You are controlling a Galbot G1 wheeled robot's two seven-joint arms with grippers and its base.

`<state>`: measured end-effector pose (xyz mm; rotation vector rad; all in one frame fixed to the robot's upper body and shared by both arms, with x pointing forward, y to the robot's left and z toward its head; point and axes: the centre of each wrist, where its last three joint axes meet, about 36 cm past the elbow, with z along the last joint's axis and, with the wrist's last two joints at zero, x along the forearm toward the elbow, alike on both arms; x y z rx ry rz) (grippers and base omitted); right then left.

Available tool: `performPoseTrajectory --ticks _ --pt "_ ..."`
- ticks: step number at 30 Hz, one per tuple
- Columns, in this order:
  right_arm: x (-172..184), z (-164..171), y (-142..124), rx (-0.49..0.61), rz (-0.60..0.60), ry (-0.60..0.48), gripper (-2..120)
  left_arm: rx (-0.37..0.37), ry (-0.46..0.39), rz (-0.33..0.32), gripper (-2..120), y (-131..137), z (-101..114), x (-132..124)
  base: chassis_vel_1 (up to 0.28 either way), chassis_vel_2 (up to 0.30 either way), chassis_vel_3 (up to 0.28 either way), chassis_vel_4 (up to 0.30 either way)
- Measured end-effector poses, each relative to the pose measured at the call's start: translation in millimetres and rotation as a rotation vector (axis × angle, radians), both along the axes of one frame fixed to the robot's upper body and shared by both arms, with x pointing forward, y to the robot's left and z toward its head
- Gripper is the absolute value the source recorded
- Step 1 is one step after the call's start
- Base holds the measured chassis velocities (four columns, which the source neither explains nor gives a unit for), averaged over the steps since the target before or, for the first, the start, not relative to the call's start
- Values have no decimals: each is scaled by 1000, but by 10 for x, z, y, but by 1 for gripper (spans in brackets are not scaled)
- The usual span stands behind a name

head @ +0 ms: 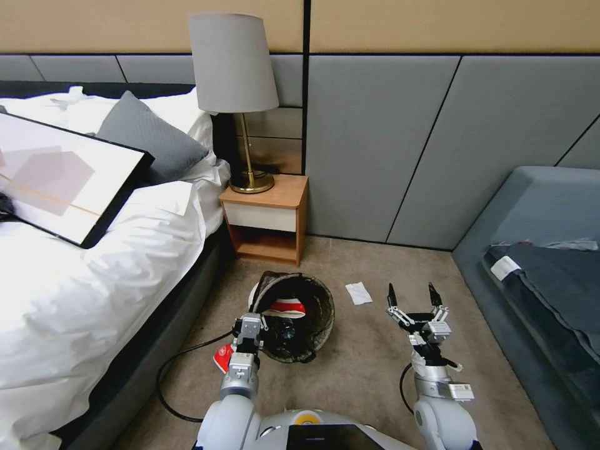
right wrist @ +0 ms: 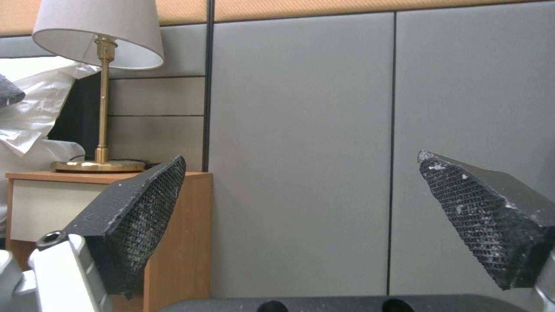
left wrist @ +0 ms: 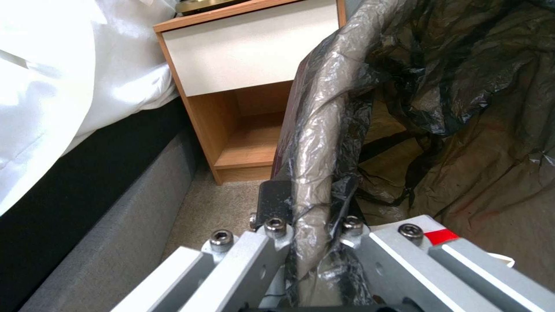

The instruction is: Pick up the trash bin, then pick up the garbage from the floor and place it into the trash bin.

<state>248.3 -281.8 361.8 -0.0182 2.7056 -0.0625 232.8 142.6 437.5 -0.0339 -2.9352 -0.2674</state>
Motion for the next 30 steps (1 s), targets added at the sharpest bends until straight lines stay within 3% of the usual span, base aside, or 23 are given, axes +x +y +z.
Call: performPoseTrajectory --ticks 7,14,17,23,25,27,30 --pt "141 71 -103 -17 -20 -28 100 2 2 -1 0 -2 -5 -4 0 0 0 0" --pt "390 138 -460 -88 -74 -4 100 3 4 -1 0 -6 -8 -14 0 0 0 0" --pt "429 102 -592 -101 -111 43 100 4 4 1 0 -2 -10 -12 0 0 0 0" --pt "498 -90 -949 -144 -228 243 100 4 5 1 0 -5 -18 -4 0 0 0 0" --pt "502 -100 -971 -148 -232 254 100 4 5 1 0 -4 -18 -4 0 0 0 0" --pt "526 -235 -1225 -191 -253 371 100 5 6 0 0 -2 -18 -9 0 0 0 0" --pt "528 -292 -1379 -222 -248 432 100 4 7 -1 0 -5 -20 -13 0 0 0 0"
